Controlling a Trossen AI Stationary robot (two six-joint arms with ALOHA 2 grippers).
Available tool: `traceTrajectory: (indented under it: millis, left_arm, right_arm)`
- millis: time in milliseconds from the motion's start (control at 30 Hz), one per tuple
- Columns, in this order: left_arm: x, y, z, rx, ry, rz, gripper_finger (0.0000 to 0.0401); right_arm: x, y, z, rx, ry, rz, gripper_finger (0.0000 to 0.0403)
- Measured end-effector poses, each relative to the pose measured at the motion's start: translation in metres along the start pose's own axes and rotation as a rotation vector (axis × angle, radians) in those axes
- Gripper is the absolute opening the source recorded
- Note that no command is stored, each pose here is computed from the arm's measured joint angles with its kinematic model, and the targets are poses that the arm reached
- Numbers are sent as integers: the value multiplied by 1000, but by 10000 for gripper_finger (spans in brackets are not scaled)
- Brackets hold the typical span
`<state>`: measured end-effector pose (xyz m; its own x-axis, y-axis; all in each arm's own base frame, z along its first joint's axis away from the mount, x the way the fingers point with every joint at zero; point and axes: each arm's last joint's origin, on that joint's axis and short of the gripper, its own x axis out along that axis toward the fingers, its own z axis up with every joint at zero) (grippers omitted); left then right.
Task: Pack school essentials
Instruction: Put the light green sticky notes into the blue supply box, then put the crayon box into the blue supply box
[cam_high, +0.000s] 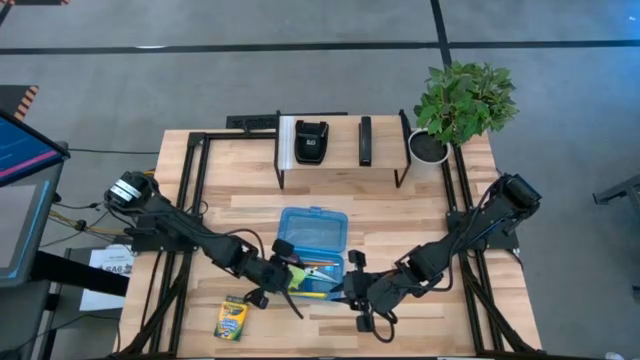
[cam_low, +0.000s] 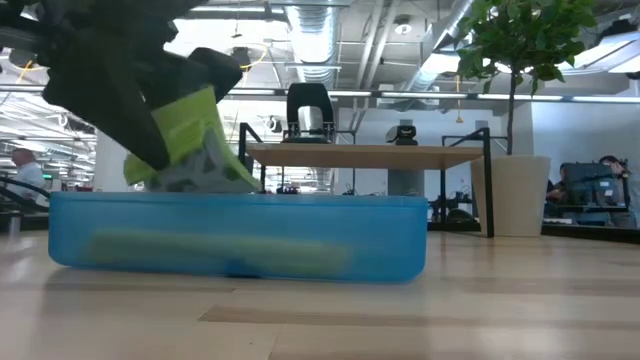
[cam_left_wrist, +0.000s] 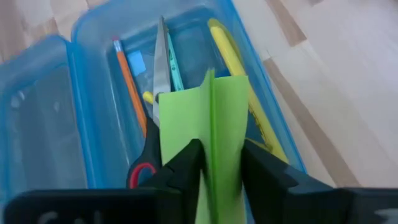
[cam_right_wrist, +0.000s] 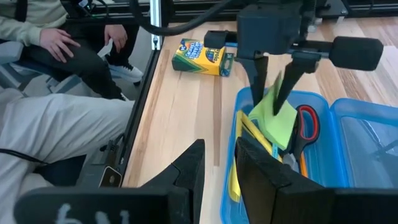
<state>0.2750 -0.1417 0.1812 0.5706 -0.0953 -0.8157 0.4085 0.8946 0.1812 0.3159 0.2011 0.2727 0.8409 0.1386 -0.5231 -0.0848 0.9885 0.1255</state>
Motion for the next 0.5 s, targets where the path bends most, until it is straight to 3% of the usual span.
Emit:
traceTrajectory:
  millis: [333, 500]
  left_arm:
    - [-3, 2, 2, -45, 54, 9, 226]
    - [-14, 3, 10, -60, 114, 5, 256]
  right_arm:
    - [0, 0, 0, -1, 4, -2, 108]
    - [0, 0, 0, 0, 3, -1, 108]
